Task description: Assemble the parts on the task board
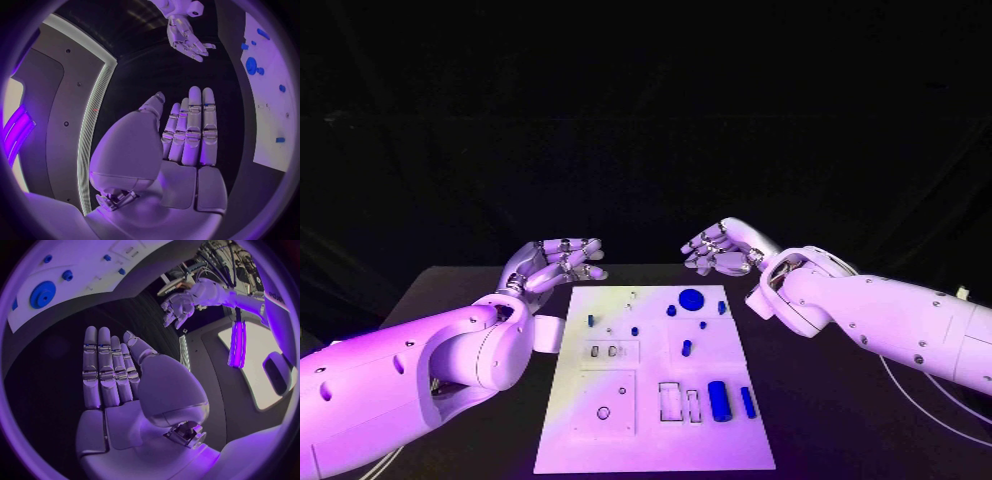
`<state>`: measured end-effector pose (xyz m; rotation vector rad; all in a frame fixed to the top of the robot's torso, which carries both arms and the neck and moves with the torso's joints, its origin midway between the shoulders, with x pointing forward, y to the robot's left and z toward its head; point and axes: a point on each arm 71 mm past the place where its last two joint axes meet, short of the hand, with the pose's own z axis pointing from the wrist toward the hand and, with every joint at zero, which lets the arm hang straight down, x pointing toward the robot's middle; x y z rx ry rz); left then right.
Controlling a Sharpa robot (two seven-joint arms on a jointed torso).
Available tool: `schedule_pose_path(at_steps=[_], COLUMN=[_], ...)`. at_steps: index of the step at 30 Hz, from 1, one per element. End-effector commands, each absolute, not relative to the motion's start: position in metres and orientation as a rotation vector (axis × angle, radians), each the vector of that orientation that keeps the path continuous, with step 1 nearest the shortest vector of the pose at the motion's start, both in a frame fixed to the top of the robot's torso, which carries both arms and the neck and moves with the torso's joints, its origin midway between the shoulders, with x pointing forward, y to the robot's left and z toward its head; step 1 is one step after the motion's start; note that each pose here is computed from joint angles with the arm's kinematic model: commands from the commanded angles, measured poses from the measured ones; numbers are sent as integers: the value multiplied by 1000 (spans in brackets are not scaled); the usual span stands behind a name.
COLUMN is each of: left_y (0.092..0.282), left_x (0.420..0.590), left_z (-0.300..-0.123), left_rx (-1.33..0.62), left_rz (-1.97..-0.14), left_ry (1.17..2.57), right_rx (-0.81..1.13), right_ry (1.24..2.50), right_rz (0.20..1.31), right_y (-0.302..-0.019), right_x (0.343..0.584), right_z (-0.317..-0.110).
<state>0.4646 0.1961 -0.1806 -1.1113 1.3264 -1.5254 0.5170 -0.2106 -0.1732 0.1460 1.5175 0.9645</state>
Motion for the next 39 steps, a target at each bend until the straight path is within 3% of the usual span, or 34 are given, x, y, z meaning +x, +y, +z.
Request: schedule_pose_path(at_steps=[1, 9, 14, 39], left_y=[192, 184, 181, 180], left_x=[458, 444, 439, 433], left_z=[-178, -169, -166, -162], left_rx=[-1171, -1189, -1188, -1189], left_rz=[-1567, -1612, -1628, -1643], left_ry=[1348, 1363, 1371, 1384], right_rx=[-110, -291, -359, -463], right_ry=[1615, 1646, 1655, 1674], right_rz=[743, 575, 527, 449], right_y=[-204, -193, -187, -180], right_x=[518, 521, 522, 523], right_z=[-178, -178, -179, -184])
